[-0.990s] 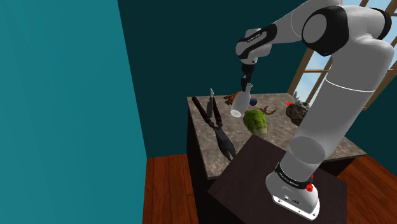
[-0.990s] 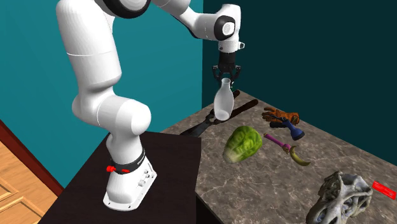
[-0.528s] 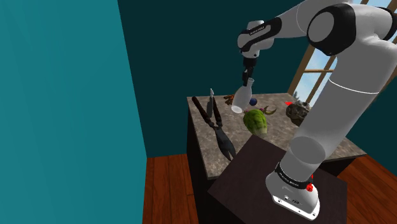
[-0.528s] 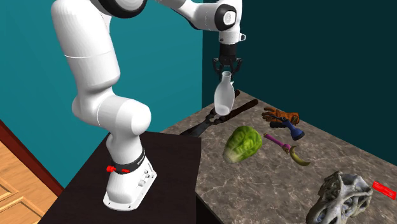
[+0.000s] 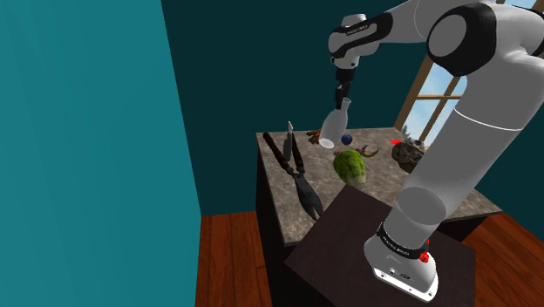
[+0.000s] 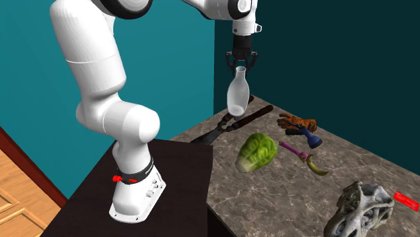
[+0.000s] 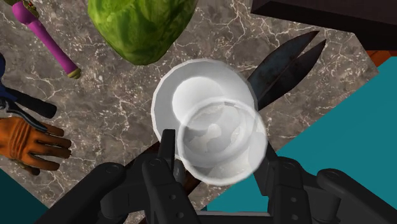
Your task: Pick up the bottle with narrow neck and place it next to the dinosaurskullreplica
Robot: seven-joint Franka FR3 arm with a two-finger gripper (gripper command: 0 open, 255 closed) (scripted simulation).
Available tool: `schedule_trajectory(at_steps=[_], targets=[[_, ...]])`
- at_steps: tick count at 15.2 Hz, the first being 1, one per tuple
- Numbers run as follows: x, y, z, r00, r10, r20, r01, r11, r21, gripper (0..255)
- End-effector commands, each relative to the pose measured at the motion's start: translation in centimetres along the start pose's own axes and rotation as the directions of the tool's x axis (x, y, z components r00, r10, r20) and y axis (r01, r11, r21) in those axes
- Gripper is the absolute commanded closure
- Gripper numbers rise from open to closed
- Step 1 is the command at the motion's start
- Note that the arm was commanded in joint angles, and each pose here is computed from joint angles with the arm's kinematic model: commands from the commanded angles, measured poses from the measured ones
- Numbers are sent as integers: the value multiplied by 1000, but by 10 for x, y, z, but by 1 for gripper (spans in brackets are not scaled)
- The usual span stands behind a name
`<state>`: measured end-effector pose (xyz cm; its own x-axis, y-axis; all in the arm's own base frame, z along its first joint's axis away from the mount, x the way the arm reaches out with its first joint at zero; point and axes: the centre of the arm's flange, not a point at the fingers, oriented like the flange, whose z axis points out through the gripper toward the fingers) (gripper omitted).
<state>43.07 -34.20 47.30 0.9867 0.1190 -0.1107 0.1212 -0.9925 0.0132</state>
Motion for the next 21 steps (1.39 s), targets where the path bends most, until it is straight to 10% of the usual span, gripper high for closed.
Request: schedule_trajectory(at_steps=[1,21], targets=[[-1,1,-10,1000,0,0,0,1000,0,255],[-54,50,-81,1000,0,0,0,1000,0,255]])
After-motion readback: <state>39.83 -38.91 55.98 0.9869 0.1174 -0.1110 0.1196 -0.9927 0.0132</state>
